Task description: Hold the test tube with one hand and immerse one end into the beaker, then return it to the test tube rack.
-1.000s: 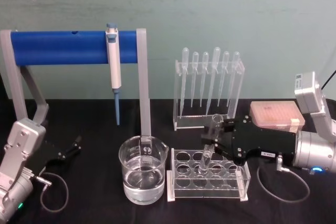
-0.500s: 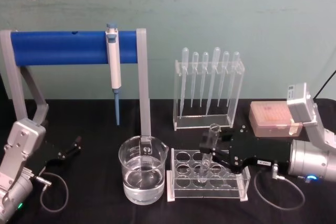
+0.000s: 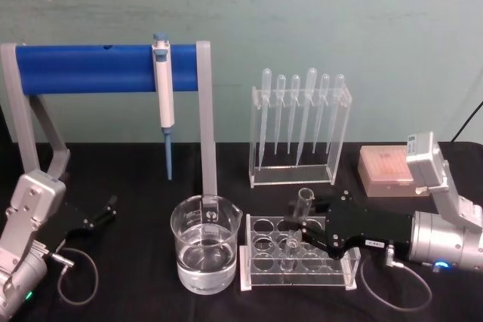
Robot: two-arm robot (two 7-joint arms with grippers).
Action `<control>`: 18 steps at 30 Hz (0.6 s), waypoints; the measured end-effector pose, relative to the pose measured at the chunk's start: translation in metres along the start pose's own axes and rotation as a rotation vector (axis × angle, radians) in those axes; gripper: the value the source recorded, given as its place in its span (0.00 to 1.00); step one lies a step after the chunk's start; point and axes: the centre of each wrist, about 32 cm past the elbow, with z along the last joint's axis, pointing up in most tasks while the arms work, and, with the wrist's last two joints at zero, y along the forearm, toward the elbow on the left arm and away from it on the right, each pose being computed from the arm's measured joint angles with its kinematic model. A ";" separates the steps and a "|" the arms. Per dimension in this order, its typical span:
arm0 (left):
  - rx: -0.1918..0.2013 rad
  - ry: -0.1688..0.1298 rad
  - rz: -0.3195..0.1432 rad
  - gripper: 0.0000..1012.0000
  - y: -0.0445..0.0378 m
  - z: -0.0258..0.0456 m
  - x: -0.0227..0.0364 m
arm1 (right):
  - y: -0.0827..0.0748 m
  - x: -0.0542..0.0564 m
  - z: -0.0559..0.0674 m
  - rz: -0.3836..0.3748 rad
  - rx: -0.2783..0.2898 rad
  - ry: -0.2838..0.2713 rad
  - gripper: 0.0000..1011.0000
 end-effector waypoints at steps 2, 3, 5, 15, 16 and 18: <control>0.000 0.000 0.000 0.99 0.0000 0.0000 0.0000 | 0.000 0.000 -0.001 0.000 -0.002 0.002 0.22; 0.000 0.000 0.000 0.99 0.0000 0.0000 0.0000 | 0.000 0.000 -0.002 -0.001 -0.003 0.004 0.22; 0.000 0.000 0.000 0.99 0.0000 0.0000 0.0000 | 0.001 0.000 -0.004 -0.001 -0.003 0.006 0.22; 0.000 0.000 0.000 0.99 0.0000 0.0000 0.0000 | 0.001 -0.001 -0.008 -0.002 -0.006 0.016 0.22; 0.000 0.000 0.000 0.99 0.0000 0.0000 0.0000 | 0.001 -0.001 -0.008 -0.002 -0.006 0.015 0.22; 0.000 0.000 0.000 0.99 0.0000 0.0000 0.0000 | 0.001 -0.001 -0.008 -0.002 -0.006 0.015 0.22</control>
